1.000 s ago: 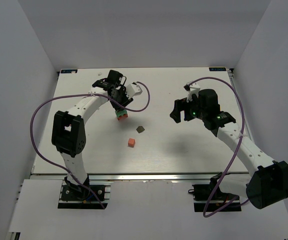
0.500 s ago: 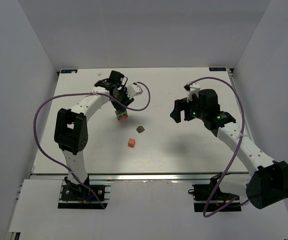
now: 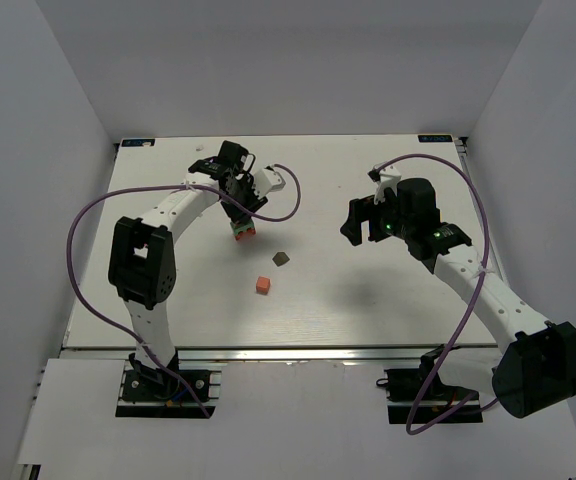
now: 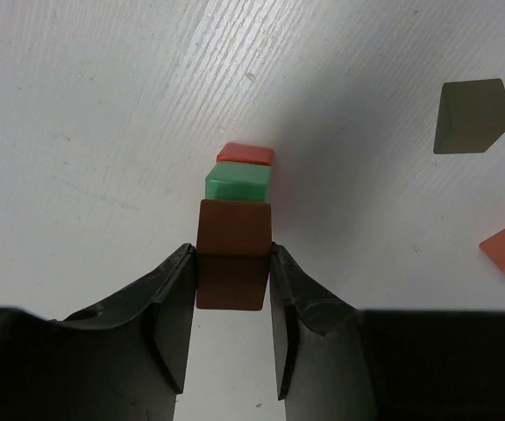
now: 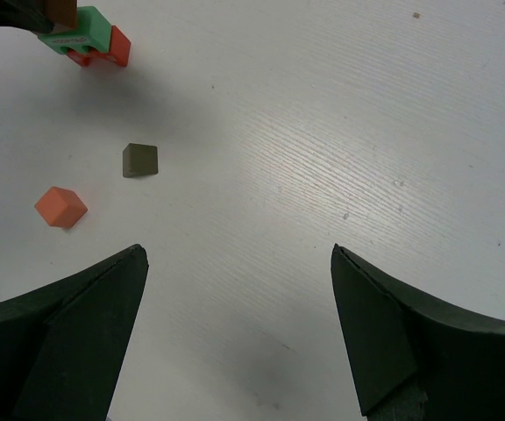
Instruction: Build the wood block tower
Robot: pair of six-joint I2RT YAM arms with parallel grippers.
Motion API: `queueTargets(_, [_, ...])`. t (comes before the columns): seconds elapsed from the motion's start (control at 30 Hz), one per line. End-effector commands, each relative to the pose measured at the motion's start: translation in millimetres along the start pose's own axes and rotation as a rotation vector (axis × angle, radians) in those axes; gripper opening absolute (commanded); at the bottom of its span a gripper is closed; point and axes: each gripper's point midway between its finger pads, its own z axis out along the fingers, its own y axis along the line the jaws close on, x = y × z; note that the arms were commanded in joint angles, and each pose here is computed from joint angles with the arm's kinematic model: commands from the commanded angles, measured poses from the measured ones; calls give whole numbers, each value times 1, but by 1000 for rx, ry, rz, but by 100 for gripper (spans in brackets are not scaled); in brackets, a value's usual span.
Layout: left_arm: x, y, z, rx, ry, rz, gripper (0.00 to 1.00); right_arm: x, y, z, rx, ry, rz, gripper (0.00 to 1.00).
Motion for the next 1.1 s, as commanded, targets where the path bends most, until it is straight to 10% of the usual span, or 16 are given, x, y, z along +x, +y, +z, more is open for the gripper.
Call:
queueTargets(0.0, [-16, 8, -22, -40, -53, -5, 32, -12, 0, -5, 1, -41, -22, 89])
queueTargets(1.07, [-15, 12, -15, -49, -46, 7, 51, -11, 1, -4, -2, -43, -31, 89])
